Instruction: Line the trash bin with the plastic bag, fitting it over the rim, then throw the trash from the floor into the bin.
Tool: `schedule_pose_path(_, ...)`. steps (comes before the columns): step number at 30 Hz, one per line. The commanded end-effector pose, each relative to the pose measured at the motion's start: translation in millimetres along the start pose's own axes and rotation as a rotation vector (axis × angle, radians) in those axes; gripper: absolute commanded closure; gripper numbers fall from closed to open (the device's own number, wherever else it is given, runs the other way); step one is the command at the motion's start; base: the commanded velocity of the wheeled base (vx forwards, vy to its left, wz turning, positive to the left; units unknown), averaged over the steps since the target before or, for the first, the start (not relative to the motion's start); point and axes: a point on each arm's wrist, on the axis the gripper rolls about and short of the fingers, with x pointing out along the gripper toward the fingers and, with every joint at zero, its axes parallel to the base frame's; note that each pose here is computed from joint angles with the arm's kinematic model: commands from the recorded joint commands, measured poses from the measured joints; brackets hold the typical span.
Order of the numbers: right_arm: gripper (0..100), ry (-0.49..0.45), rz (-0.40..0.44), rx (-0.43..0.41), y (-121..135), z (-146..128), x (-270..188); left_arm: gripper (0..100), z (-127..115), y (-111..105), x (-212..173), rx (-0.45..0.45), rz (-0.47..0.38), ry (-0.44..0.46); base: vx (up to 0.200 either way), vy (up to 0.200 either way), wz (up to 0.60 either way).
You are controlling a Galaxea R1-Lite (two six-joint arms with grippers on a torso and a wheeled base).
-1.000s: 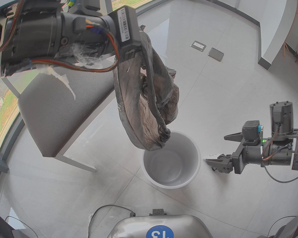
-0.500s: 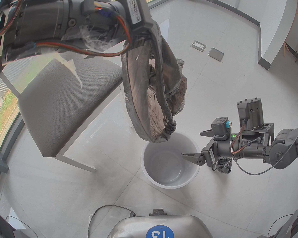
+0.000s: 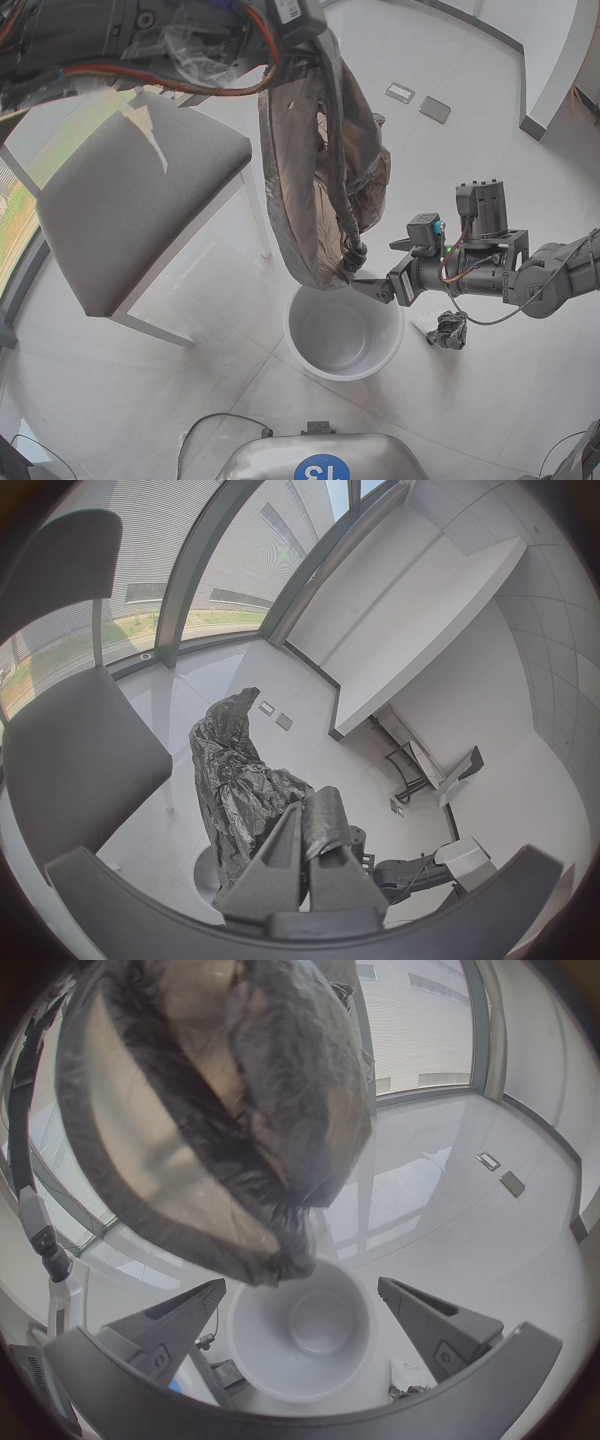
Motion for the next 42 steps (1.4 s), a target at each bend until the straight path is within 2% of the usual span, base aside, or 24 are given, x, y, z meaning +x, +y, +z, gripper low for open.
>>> schedule_pose_path(1,0,-0.012,-0.021,0.005,-9,3,9,100,-1,-2,1,0.0,-0.006,0.002,0.0,0.0,0.0)
schedule_pose_path(7,0,-0.052,-0.032,0.009,-13,15,9,100,-3,-6,0,-0.003,-0.023,0.009,0.0,0.0,0.0)
schedule_pose_path(13,0,-0.049,-0.003,0.022,-3,14,17,100,-4,-8,0,-0.006,-0.03,0.012,0.0,0.0,0.0)
schedule_pose_path(22,0,-0.062,-0.003,0.014,-3,13,24,100,-5,-10,-1,-0.006,-0.04,0.012,0.0,0.0,0.0)
schedule_pose_path(23,100,-0.061,-0.003,0.014,-3,13,24,100,-5,-10,-1,-0.006,-0.04,0.012,0.0,0.0,0.0)
schedule_pose_path(37,100,-0.049,0.003,0.019,2,10,22,100,-5,-6,-1,-0.02,-0.016,0.013,0.0,0.0,0.0)
schedule_pose_path(41,100,-0.045,0.005,0.011,5,7,5,100,-15,4,-2,-0.005,0.032,0.061,0.0,0.0,0.0)
schedule_pose_path(42,100,-0.035,0.009,0.01,8,3,-5,100,-25,9,-3,0.013,0.063,0.11,0.0,0.0,0.0)
